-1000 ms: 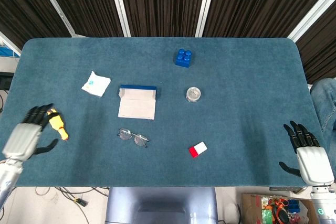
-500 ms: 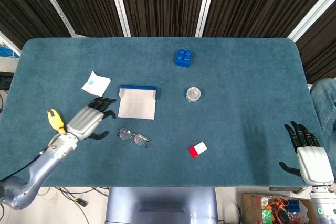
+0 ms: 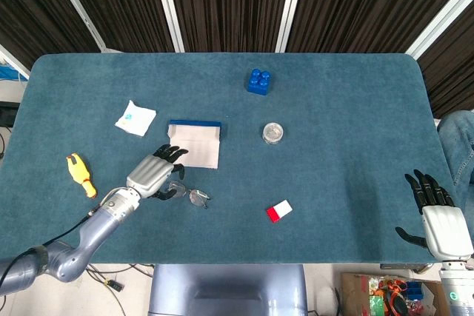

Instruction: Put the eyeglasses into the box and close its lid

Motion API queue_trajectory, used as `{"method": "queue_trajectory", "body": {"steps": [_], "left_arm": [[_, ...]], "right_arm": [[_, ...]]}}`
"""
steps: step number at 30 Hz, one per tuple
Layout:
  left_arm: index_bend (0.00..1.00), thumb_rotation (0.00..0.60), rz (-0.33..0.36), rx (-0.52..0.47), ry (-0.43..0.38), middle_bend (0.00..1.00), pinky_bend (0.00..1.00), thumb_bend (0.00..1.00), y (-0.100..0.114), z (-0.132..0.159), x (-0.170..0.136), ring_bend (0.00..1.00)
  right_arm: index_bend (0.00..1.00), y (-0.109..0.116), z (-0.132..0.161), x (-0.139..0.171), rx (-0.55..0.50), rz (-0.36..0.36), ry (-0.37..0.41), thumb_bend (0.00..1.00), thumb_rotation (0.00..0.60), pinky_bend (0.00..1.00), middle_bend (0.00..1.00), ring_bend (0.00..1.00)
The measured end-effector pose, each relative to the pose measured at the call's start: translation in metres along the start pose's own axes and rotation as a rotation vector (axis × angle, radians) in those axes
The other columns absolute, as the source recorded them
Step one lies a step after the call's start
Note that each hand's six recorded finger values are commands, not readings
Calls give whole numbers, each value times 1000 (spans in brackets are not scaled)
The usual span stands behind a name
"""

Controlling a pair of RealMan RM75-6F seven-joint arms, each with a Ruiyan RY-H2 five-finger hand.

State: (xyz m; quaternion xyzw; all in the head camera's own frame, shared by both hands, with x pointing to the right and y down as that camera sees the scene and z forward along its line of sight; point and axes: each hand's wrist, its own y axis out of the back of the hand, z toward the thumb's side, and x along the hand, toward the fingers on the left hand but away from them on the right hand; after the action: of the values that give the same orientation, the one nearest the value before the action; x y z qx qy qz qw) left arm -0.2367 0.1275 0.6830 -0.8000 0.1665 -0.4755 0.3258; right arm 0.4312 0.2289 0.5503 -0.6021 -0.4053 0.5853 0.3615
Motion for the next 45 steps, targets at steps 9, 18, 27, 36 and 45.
{"method": "queue_trajectory", "body": {"steps": [9, 18, 27, 36, 45], "left_arm": [[457, 600, -37, 36, -11, 84, 0, 279, -16, 7, 14, 0], [467, 600, -43, 72, -17, 85, 0, 283, -21, 12, 19, 0], [460, 600, -67, 88, -23, 85, 0, 288, -32, 17, 27, 0], [462, 600, -64, 100, -32, 85, 0, 331, -34, 23, 32, 0], [485, 600, -65, 110, -18, 85, 0, 333, -36, 22, 35, 0]], "right_arm": [[0, 0, -1, -1, 10, -1, -2, 0, 600, 173, 0, 0], [0, 0, -1, -1, 1, 3, -7, 0, 600, 173, 0, 0], [0, 2, -3, -1, -4, 0, -10, 0, 600, 174, 0, 0], [0, 1, -2, -1, -12, 3, -7, 0, 600, 173, 0, 0], [0, 1, -2, -1, -16, 7, -11, 0, 600, 173, 0, 0]]}}
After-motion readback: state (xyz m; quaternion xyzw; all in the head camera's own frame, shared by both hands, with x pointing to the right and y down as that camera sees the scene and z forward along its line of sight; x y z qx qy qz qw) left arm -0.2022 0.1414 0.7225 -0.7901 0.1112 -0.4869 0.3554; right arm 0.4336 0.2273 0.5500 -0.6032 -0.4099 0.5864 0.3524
